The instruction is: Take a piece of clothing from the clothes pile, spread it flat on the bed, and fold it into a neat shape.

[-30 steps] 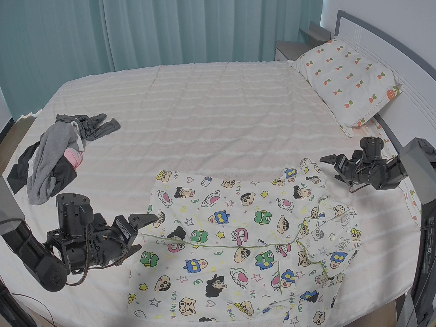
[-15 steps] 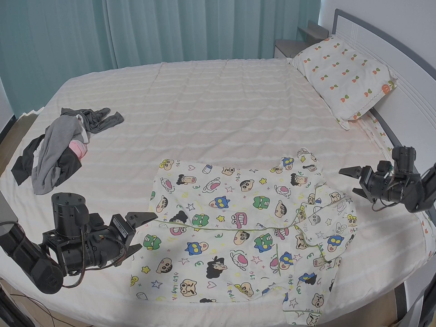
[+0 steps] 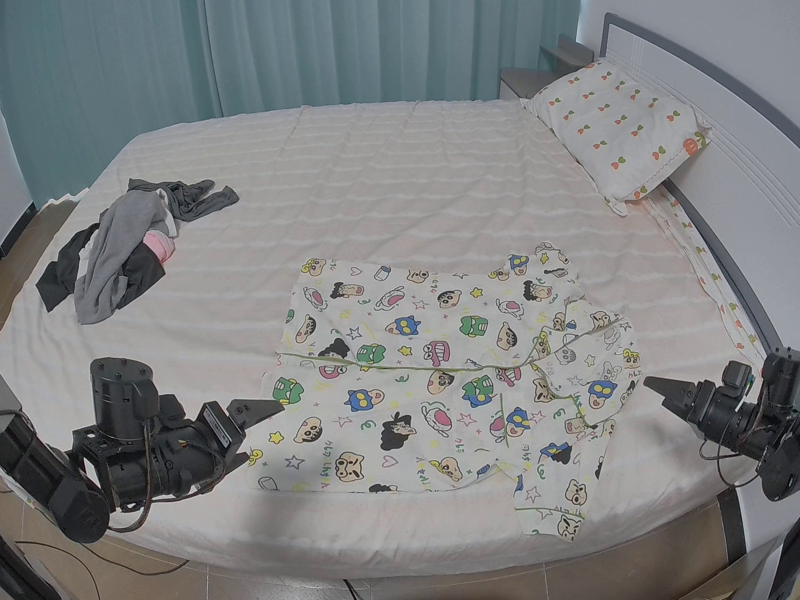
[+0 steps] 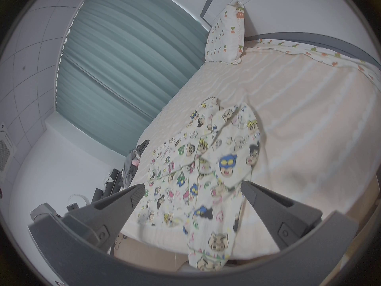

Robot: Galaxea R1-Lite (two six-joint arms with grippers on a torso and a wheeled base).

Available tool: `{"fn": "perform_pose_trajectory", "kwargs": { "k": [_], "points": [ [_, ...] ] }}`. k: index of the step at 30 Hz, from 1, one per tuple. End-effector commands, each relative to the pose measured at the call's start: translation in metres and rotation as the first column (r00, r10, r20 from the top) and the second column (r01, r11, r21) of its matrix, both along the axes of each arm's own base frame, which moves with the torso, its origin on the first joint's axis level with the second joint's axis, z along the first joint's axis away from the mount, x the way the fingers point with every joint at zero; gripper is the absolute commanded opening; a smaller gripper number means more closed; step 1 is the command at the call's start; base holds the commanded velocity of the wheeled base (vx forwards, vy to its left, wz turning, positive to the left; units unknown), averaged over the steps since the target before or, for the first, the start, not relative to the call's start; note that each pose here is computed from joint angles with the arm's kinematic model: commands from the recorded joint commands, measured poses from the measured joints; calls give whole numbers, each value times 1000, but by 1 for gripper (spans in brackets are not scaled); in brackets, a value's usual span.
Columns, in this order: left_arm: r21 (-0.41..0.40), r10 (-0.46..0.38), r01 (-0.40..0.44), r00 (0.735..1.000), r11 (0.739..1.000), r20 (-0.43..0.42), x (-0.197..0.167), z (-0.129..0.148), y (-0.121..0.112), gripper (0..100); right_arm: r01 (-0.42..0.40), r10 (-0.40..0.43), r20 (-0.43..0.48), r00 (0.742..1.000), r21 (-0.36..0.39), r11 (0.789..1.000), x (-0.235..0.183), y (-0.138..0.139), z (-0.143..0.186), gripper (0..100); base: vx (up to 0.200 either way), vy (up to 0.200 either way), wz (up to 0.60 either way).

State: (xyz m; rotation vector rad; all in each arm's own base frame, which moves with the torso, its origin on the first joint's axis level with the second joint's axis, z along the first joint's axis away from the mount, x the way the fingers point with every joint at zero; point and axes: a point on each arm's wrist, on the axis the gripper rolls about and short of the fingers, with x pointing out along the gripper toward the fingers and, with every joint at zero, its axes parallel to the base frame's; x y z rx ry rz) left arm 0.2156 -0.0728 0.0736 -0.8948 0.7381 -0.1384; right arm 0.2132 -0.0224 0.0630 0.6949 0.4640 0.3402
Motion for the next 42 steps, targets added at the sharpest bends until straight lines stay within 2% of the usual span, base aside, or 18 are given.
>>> {"fn": "perform_pose_trajectory", "kwargs": {
  "k": [1, 3, 4, 11, 16, 27, 35, 39, 42],
  "points": [
    [88, 22, -15, 997, 996, -78, 6, -20, -1, 100, -4, 7, -98, 995, 25, 1000, -12, -2, -17, 100, 0, 0, 0],
    [94, 24, -15, 995, 995, -94, 8, -23, -1, 100, -10, 12, -96, 995, 28, 1000, -12, -3, -17, 100, 0, 0, 0],
    [109, 27, -12, 990, 994, -137, 10, -30, -2, 100, -9, 12, -88, 996, 37, 999, -13, -6, -17, 100, 0, 0, 0],
    [134, 71, -43, 975, 990, -211, 31, -51, -12, 100, -53, 57, -44, 997, 86, 995, -16, -20, -13, 100, 0, 0, 0],
    [241, 164, -115, 967, 964, -194, 46, -68, -22, 100, -64, 67, -28, 997, 90, 994, -16, -21, -11, 100, 0, 0, 0],
    [254, 171, -117, 965, 960, -199, 53, -77, -27, 100, -68, 71, -30, 997, 90, 994, -16, -21, -11, 100, 0, 0, 0],
    [193, 214, -179, 959, 965, -184, 66, -75, -32, 100, -71, 74, -34, 997, 91, 993, -16, -20, -12, 100, 0, 0, 0],
    [240, 275, -233, 948, 943, -160, 74, -83, -33, 100, -74, 77, -37, 996, 92, 993, -16, -20, -12, 100, 0, 0, 0],
    [249, 284, -240, 946, 938, -155, 77, -87, -34, 100, -73, 77, -38, 996, 92, 993, -16, -20, -12, 100, 0, 0, 0]
  ]
}}
